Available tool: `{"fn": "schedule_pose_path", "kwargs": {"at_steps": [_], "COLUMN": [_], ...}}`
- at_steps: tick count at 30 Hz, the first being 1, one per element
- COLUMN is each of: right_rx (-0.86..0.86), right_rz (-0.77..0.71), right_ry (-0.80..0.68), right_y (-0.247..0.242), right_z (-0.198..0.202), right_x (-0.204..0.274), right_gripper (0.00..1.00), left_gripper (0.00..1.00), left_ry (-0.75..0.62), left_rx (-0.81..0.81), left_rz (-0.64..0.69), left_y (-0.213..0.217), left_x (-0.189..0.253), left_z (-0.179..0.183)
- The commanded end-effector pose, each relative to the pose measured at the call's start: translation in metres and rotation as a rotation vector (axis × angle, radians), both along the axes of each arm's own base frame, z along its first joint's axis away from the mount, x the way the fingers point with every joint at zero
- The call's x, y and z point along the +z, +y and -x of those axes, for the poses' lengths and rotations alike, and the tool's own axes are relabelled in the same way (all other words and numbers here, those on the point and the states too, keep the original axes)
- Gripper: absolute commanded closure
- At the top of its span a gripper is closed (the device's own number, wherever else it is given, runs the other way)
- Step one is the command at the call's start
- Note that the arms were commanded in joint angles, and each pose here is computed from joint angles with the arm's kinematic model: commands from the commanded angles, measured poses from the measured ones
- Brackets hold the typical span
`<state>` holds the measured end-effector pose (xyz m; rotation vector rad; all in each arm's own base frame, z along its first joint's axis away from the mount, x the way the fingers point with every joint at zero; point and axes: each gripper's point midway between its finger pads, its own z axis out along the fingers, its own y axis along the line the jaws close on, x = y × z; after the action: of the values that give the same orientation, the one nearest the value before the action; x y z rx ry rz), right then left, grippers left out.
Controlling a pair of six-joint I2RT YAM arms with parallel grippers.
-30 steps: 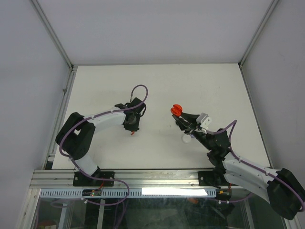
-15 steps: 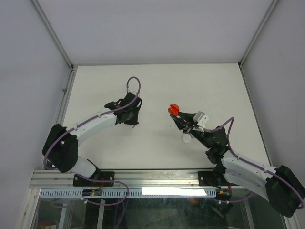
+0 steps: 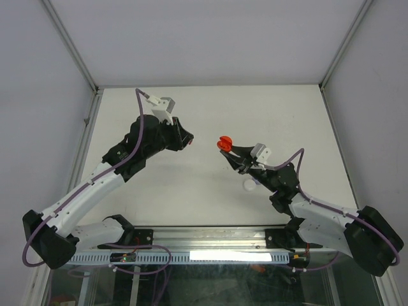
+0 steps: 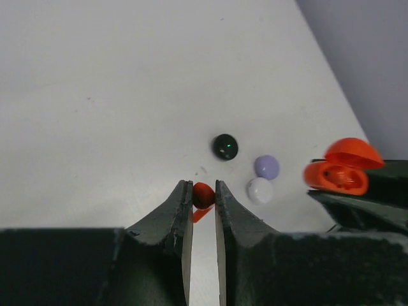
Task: Insert the wireless bluetooth earbuds into the charging case
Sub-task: Pick up the earbud from the center of the board, then place the earbud in the charging case.
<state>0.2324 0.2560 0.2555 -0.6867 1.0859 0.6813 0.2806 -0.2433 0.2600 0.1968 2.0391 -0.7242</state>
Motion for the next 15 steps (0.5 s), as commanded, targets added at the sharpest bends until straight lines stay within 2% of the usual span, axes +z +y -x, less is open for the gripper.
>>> {"fn": "schedule_pose_path", "kwargs": {"at_steps": [1, 9, 15], "right_rx": [0.039, 0.079, 0.095], "right_rz": [-0.099, -0.117, -0.124], "right_ry": [-0.088, -0.091, -0.088], "right_y": [0.008, 0.023, 0.031], "right_z": [0.003, 0.005, 0.005], "right_x": [0.041, 0.046, 0.048], "right_gripper": [1.00, 1.00, 1.00], "left_gripper": [0.88, 0.89, 0.89], "left_ry": [-0.151, -0.199, -0.238], "left_rx": [-0.110, -0.255, -0.343], "left_rz": [0.202, 0.419, 0.458], "left_y": [-0.018, -0.038, -0.059], "left_x": [0.061, 0.097, 0.106], "left_z": [0.011, 0.038, 0.053]}}
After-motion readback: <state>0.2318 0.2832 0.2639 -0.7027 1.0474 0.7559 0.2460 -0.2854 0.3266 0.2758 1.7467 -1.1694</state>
